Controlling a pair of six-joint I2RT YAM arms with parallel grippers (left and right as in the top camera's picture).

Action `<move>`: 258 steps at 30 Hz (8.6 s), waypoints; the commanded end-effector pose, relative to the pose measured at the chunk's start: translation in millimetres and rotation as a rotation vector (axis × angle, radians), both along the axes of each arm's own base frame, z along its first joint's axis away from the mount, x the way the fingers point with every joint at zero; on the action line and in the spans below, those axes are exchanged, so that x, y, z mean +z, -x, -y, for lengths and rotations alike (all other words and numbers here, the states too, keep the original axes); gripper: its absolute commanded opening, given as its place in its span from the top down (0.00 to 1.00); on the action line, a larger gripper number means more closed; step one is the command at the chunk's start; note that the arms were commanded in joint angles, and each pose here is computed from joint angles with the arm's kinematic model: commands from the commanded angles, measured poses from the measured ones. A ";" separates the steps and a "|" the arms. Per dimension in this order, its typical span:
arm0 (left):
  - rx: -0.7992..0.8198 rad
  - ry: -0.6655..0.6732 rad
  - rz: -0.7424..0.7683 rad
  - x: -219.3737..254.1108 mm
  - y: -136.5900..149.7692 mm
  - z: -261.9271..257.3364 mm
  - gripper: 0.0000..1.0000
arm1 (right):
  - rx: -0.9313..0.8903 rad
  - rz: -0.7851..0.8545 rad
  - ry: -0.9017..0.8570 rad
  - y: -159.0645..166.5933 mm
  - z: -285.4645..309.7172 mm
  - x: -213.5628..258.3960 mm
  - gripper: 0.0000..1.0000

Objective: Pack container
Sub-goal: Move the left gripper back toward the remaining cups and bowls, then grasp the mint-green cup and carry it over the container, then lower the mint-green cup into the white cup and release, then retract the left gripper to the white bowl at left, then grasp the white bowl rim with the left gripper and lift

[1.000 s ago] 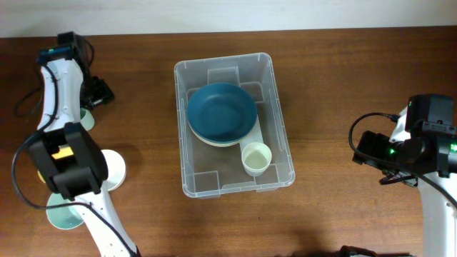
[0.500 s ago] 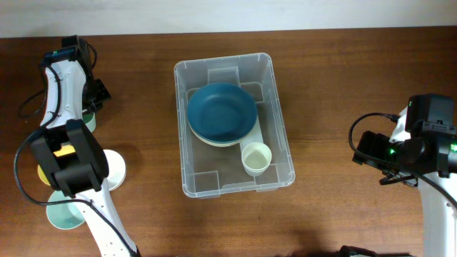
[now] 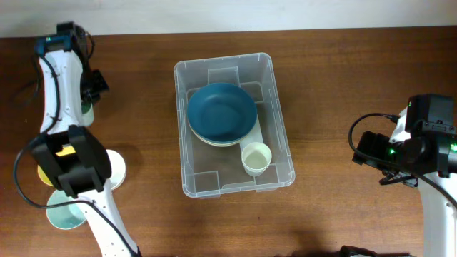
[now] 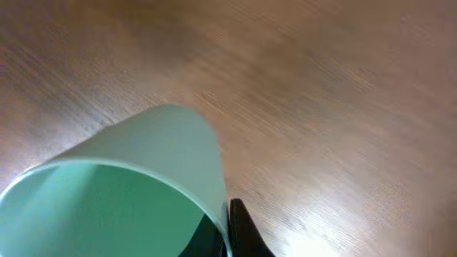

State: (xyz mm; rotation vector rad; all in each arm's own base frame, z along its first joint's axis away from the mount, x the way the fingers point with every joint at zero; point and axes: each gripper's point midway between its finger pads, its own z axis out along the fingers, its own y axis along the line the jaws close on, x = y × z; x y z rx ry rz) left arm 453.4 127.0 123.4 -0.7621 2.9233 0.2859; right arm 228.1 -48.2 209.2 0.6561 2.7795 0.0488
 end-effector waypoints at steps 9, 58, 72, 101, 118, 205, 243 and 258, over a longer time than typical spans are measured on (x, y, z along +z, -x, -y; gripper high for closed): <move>-0.661 0.135 0.290 157.1 32.1 223.9 1.00 | -0.007 -0.004 0.018 0.9 2.5 -0.3 0.10; -1.084 0.212 0.234 155.1 105.1 371.5 1.00 | -0.213 0.003 -0.012 12.5 39.7 -0.2 0.10; -1.150 0.271 0.227 155.6 112.4 381.2 1.00 | -0.213 0.004 -0.012 12.5 39.8 -0.2 0.10; -1.470 0.357 -0.189 59.7 224.5 439.7 0.99 | -0.212 0.003 -0.017 12.7 38.9 -0.3 0.10; -1.483 0.286 -0.076 56.4 198.9 449.4 1.00 | -0.211 -0.003 -0.018 13.8 38.4 -0.7 0.10; -0.099 0.068 -0.009 8.4 164.5 73.7 0.23 | -0.147 -0.057 -0.031 3.8 28.6 -13.2 0.01; -0.018 0.152 0.020 -116.2 138.8 58.0 0.92 | -0.132 -0.058 -0.027 3.7 28.6 -13.1 0.01; -0.346 0.165 0.078 9.7 102.4 145.8 0.99 | -0.132 -0.057 -0.026 3.7 28.8 -13.1 0.01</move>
